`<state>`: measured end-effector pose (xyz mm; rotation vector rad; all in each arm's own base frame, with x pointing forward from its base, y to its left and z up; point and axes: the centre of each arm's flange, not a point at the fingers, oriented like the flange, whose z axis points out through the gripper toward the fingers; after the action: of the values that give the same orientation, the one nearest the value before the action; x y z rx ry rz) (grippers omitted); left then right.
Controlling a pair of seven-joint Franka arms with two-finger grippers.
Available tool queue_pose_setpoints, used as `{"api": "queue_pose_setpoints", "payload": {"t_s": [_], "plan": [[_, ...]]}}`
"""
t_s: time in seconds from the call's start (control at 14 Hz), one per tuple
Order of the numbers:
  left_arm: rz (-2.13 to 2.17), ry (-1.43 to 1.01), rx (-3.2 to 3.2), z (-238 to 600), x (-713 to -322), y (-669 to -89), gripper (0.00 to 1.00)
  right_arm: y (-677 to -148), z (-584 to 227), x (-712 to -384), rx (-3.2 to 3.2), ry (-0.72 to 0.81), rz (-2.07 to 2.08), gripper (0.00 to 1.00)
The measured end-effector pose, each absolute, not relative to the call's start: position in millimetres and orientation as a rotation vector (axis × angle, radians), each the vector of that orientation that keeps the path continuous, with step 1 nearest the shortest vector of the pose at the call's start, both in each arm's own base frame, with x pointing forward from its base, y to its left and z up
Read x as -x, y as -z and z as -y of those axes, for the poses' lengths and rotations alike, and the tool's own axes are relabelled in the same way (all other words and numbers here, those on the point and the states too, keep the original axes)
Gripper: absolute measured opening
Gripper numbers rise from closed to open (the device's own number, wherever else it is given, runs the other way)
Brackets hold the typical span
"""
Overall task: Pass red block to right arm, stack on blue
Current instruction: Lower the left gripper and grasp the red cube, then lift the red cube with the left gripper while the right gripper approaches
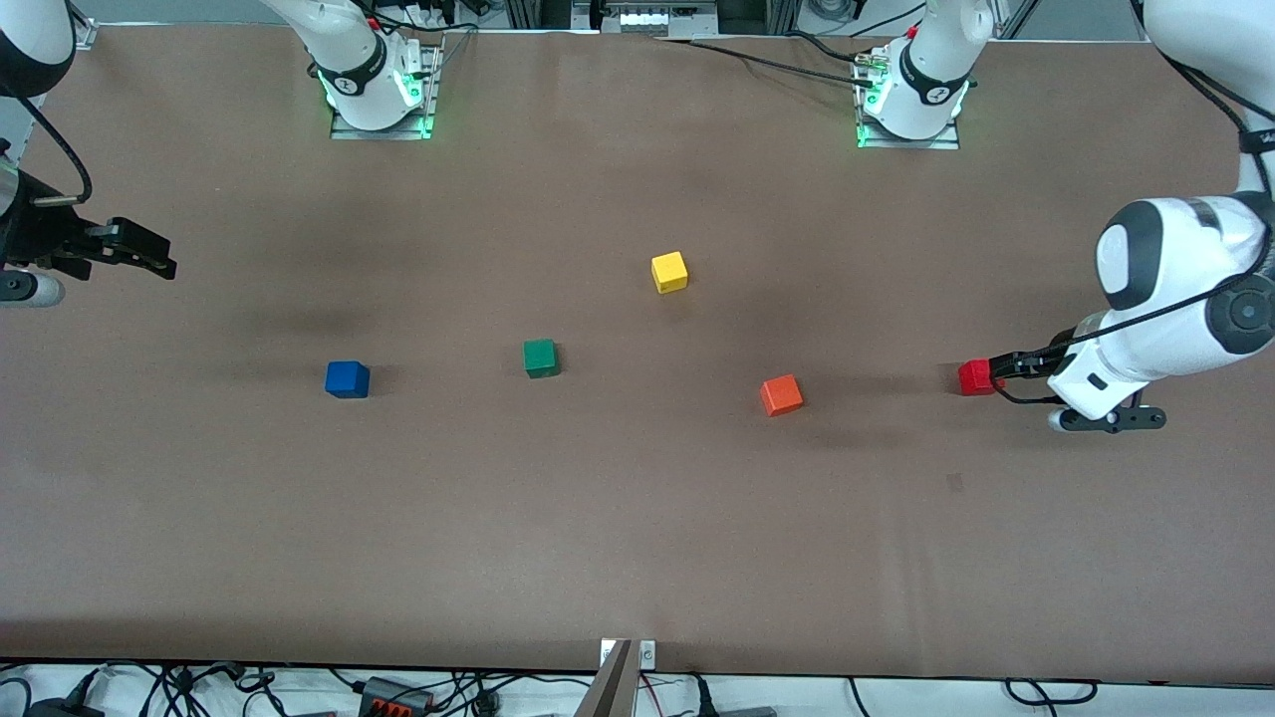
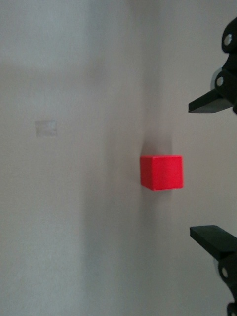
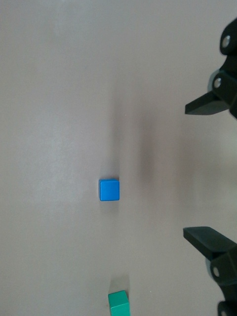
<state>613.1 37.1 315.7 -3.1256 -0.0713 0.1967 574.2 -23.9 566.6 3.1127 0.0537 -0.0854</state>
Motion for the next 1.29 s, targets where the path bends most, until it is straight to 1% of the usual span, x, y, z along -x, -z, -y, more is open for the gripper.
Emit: {"api": "queue_pose_setpoints", "payload": {"t_s": [0.36, 0.64, 0.86, 0.93, 1.0, 1.07, 1.14, 1.29], "plan": [[0.015, -0.107, 3.136, -43.7, -580.2, -248.8, 1.00, -566.3, 21.5, -574.2, -3.113, 0.087, -0.060, 1.00], [-0.010, -0.018, 3.138, -47.7, -553.3, -208.1, 1.00, -564.1, 21.4, -574.0, -3.112, 0.099, -0.060, 1.00], [-0.036, -0.017, 3.140, -51.6, -546.8, -186.6, 1.00, -559.6, 21.1, -575.7, -3.112, 0.113, -0.061, 1.00], [-0.041, -0.016, 3.140, -51.7, -546.6, -183.7, 0.97, -558.1, 20.9, -576.1, -3.112, 0.117, -0.061, 1.00], [-0.042, -0.014, 3.140, -51.8, -546.7, -183.2, 0.97, -556.5, 19.9, -576.7, -3.111, 0.121, -0.064, 1.00], [-0.042, -0.010, 3.140, -51.9, -547.5, -183.8, 0.93, -554.8, 17.7, -577.4, -3.111, 0.126, -0.070, 1.00], [-0.045, -0.003, 3.139, -52.1, -549.6, -185.6, 0.81, -553.3, 14.7, -578.2, -3.110, 0.129, -0.078, 1.00], [-0.056, -0.064, 3.143, -50.0, -553.3, -189.2, 0.61, -551.4, 9.3, -579.1, -3.109, 0.133, -0.092, 1.00]]}}
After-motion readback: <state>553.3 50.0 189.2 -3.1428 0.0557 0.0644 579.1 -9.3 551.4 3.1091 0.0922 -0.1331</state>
